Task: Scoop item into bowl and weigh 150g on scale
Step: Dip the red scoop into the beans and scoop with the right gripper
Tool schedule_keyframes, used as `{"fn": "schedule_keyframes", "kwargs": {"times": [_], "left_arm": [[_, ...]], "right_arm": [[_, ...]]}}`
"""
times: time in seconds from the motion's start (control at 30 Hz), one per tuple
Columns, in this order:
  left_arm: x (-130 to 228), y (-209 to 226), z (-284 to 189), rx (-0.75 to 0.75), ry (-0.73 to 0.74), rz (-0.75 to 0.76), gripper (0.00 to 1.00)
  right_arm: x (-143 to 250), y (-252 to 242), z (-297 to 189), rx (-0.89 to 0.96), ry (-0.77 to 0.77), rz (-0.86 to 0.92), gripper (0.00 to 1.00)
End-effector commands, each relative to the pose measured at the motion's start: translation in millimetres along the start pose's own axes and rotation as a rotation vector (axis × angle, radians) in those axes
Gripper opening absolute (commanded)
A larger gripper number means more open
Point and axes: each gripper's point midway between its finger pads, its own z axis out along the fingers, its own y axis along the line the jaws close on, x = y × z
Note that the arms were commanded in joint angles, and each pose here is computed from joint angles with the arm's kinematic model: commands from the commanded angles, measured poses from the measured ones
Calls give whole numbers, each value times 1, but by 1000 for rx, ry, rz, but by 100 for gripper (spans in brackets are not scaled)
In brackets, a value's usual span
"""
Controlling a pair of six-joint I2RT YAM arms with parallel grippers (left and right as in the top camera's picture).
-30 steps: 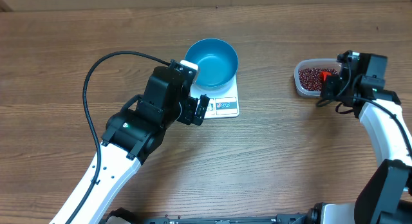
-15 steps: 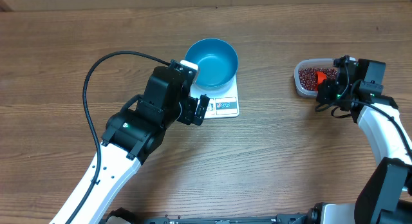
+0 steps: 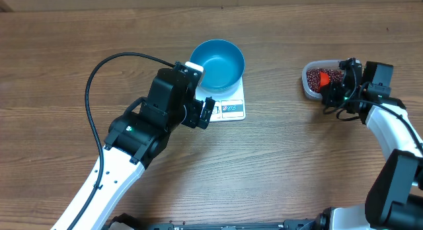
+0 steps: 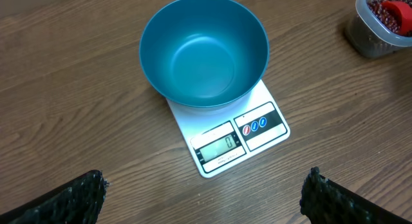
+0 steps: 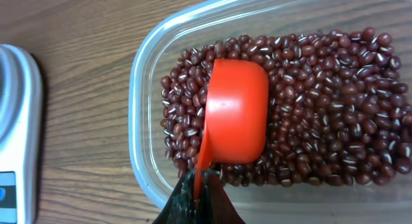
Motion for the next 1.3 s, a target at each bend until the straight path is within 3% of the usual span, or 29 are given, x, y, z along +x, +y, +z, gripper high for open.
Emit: {"fn": "schedule_keyframes", "kwargs": {"times": [0.0,1.27], "left_arm": [[-12,3,-6,-10,-33,-1,99],[-12,3,-6,-10,-33,-1,99]], "right_arm": [[8,6,2,-99,17,40,4],[2,1,-4,-136,-9,167,4]]}}
